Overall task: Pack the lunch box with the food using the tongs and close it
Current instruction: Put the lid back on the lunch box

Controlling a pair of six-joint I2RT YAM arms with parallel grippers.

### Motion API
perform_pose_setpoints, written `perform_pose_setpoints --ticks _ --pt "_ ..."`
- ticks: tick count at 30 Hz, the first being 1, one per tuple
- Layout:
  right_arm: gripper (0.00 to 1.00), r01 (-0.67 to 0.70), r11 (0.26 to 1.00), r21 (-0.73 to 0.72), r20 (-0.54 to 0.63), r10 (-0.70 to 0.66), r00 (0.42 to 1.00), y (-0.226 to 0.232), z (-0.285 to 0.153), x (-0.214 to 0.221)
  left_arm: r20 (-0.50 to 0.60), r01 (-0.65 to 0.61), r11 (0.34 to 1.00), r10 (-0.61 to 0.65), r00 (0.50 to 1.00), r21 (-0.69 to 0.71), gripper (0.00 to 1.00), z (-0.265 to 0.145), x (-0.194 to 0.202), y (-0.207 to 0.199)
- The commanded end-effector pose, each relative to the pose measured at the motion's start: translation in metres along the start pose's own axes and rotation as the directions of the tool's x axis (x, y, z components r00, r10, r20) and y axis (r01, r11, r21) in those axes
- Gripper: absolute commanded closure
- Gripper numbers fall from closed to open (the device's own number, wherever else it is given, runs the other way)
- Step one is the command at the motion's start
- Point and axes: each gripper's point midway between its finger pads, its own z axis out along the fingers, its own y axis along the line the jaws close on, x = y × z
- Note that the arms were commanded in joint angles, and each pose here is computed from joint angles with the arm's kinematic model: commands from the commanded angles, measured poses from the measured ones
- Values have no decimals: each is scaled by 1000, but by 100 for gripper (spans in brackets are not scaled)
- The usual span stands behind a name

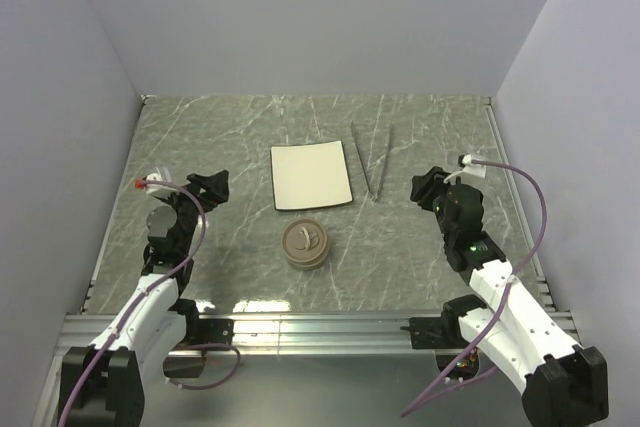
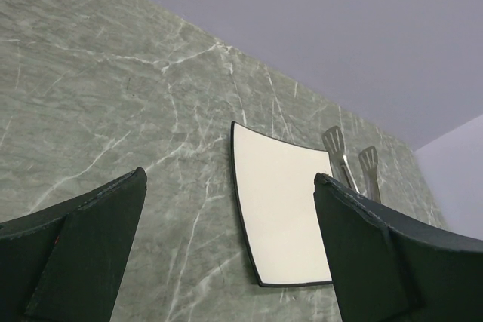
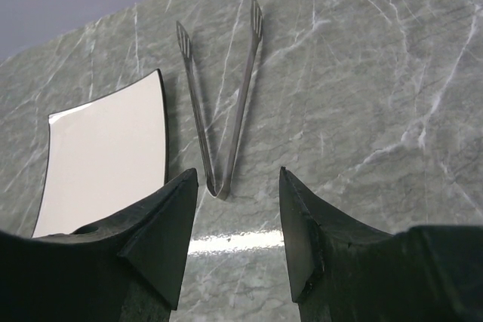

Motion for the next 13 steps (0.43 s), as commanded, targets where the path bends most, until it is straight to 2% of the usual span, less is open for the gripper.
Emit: perform_pose_setpoints --ticks 1,13 --pt "45 -6 1000 -27 40 7 999 4 -1 -11 34 -2 1000 1 999 3 1 0 -8 -1" --pt "45 -5 1000 -30 35 6 999 4 0 -10 20 -2 1000 1 1000 9 1 4 -5 -2"
